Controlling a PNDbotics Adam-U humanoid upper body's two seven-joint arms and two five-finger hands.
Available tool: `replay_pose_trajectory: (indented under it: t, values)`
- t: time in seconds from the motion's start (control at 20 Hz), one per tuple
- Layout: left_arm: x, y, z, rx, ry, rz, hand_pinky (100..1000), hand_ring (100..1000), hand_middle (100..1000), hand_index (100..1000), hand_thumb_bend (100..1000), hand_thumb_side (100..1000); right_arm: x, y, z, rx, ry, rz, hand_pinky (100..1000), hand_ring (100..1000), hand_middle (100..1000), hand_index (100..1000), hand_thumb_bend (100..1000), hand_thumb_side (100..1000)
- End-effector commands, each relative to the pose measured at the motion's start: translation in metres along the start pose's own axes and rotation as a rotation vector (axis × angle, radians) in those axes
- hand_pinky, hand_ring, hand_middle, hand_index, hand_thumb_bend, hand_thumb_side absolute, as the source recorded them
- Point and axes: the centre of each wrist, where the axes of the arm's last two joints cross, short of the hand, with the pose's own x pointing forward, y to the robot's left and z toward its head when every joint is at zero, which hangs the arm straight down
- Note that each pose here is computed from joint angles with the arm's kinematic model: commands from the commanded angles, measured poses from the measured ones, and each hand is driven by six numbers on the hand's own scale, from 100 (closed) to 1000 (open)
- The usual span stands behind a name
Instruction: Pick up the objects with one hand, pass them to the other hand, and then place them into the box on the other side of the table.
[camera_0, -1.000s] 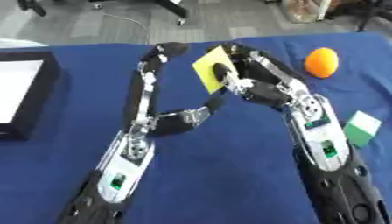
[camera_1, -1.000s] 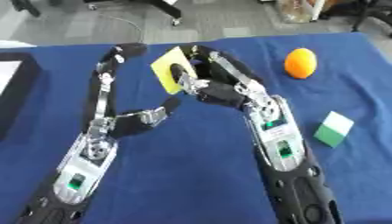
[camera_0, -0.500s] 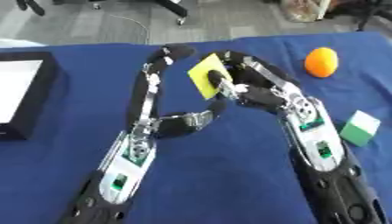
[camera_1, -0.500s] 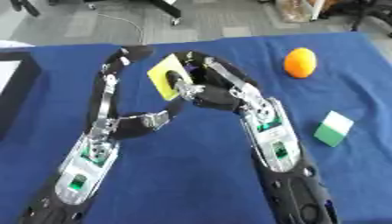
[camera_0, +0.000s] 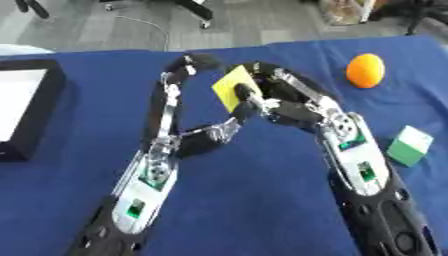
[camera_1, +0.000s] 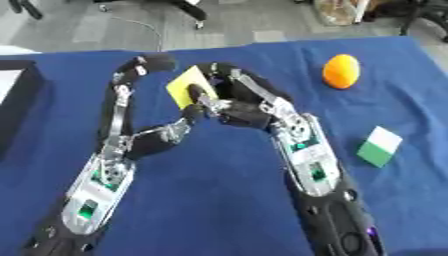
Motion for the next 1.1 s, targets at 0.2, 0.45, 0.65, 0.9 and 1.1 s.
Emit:
replay_pose_trajectory:
  t: [0.2, 0.45, 0.65, 0.9, 1.1]
  values:
    - [0.0055, -0.0007, -0.0071, 0.034, -0.021, 0.023, 846, 754, 619, 695, 365, 406, 0.0035, -0.0018, -0.0033, 0.003, -0.003, -0.004, 603, 397, 552, 615, 100, 448]
    - [0.0055, -0.0013, -0.0069, 0.04, -0.021, 0.026, 844, 750, 613, 686, 350, 392, 0.0017, -0.0018, -0.0039, 0.005, 0.006, -0.013, 604, 398, 553, 616, 100, 452]
    - [0.0055, -0.0017, -0.0069, 0.035, -0.025, 0.026, 844, 749, 611, 684, 370, 364, 0.0011, -0.002, -0.0044, 0.007, 0.009, -0.021, 603, 398, 553, 616, 100, 454]
    - [0.0042, -0.0015, -0.0044, -0.023, -0.036, 0.009, 854, 772, 646, 720, 474, 345, 0.002, -0.0023, -0.0056, 0.007, 0.007, -0.03, 602, 398, 552, 615, 100, 455]
    - [0.0022, 0.0019, -0.0003, -0.074, -0.044, -0.02, 860, 787, 670, 743, 518, 346, 0.0037, -0.0025, -0.0072, 0.008, 0.002, -0.034, 601, 397, 552, 615, 100, 457]
